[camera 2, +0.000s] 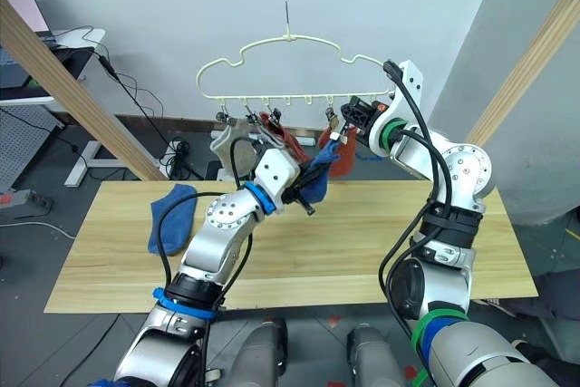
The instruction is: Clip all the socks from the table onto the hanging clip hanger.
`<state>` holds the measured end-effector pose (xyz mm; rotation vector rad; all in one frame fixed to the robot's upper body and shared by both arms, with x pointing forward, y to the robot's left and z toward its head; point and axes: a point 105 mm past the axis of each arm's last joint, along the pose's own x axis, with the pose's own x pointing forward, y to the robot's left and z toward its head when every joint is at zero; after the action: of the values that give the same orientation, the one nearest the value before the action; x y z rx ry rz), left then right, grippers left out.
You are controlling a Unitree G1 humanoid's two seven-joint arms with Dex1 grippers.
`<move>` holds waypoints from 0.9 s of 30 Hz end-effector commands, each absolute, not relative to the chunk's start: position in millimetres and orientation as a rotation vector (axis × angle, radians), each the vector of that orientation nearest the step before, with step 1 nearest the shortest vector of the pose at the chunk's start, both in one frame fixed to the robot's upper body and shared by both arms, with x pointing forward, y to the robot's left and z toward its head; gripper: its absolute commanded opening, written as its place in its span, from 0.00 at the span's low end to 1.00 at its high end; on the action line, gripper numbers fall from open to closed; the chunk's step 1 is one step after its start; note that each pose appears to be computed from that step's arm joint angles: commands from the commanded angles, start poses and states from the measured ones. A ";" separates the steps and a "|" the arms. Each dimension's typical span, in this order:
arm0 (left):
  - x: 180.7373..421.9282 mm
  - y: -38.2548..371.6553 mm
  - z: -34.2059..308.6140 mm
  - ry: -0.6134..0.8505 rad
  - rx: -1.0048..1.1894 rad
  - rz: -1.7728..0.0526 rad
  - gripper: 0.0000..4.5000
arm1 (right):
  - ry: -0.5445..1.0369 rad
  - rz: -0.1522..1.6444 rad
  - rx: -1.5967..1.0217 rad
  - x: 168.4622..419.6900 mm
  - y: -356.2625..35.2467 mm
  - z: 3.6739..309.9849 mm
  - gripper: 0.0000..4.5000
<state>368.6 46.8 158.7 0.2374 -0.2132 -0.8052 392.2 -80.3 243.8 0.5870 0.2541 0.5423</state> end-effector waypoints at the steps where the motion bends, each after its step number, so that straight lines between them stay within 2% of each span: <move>1: 368.3 42.6 173.6 -0.279 0.238 -0.804 0.01 | 0.215 0.566 0.587 387.6 -77.4 254.6 0.00; 22: 365.6 29.5 190.2 -0.337 0.228 -0.837 0.01 | 0.208 0.586 0.578 386.2 -69.5 253.7 0.00; 25: 365.5 29.3 190.7 -0.341 0.230 -0.837 0.00 | 0.202 0.594 0.575 384.8 -70.0 253.8 0.18; 27: 365.3 29.1 190.7 -0.341 0.230 -0.839 0.00 | 0.202 0.594 0.571 384.2 -70.7 253.3 0.34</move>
<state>368.5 33.9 174.5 0.2197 -0.2745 -0.8299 390.3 -72.3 240.4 0.5742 0.2569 0.5536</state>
